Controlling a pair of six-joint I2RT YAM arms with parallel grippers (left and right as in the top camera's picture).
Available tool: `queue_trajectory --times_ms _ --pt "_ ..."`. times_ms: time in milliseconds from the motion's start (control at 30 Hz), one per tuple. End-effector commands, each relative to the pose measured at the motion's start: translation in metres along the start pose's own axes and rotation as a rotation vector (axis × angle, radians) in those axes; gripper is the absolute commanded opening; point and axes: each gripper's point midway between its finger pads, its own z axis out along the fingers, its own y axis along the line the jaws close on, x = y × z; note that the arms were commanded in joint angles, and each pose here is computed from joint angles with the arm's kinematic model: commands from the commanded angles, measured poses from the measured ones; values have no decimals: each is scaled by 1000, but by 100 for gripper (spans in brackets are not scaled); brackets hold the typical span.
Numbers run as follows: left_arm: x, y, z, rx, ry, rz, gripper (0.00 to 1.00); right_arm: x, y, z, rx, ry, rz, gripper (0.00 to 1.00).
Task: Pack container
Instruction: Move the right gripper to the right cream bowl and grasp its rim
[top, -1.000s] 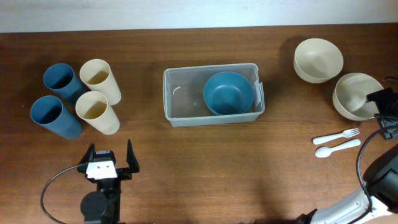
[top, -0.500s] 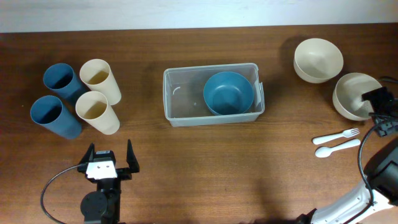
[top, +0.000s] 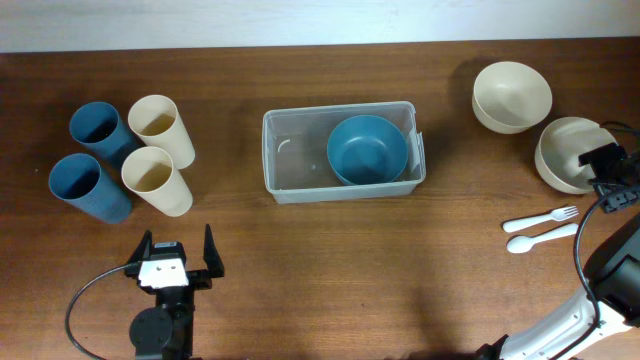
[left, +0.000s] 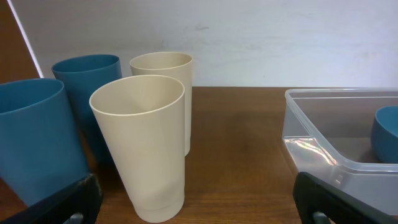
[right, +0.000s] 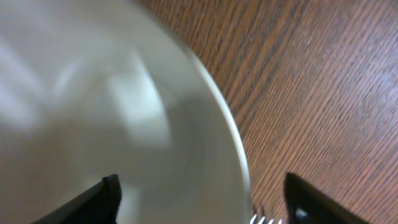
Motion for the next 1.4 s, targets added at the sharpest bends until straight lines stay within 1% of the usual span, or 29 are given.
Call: queue_trajectory --times_ms 0,67,400,600,700,900,1000,1033,1067,1167,1367 --pt "0 -1 0 6 -1 15 100 2 -4 7 25 2 -3 72" --pt "0 -1 0 6 -1 15 100 2 -5 8 27 3 -3 70" --pt "0 -1 0 6 -1 15 100 0 -4 10 23 -3 -4 70" --pt "0 -1 0 6 -1 15 100 4 -8 21 37 19 0 69" --pt "0 -1 0 6 -1 15 100 4 -8 23 37 19 -1 63" --pt "0 -1 0 6 -1 15 100 3 -7 23 33 14 -1 45" --pt "0 -1 0 6 -1 15 100 2 -7 23 31 11 -1 32" --pt "0 -1 0 6 -1 15 99 1 -7 23 30 9 0 23" --pt "0 -1 0 6 -1 15 100 1 -7 23 30 9 0 21" --pt "0 -1 0 6 -1 15 100 1 -7 23 30 9 3 4" --pt "0 -1 0 6 -1 15 100 -2 -7 18 32 9 8 4"
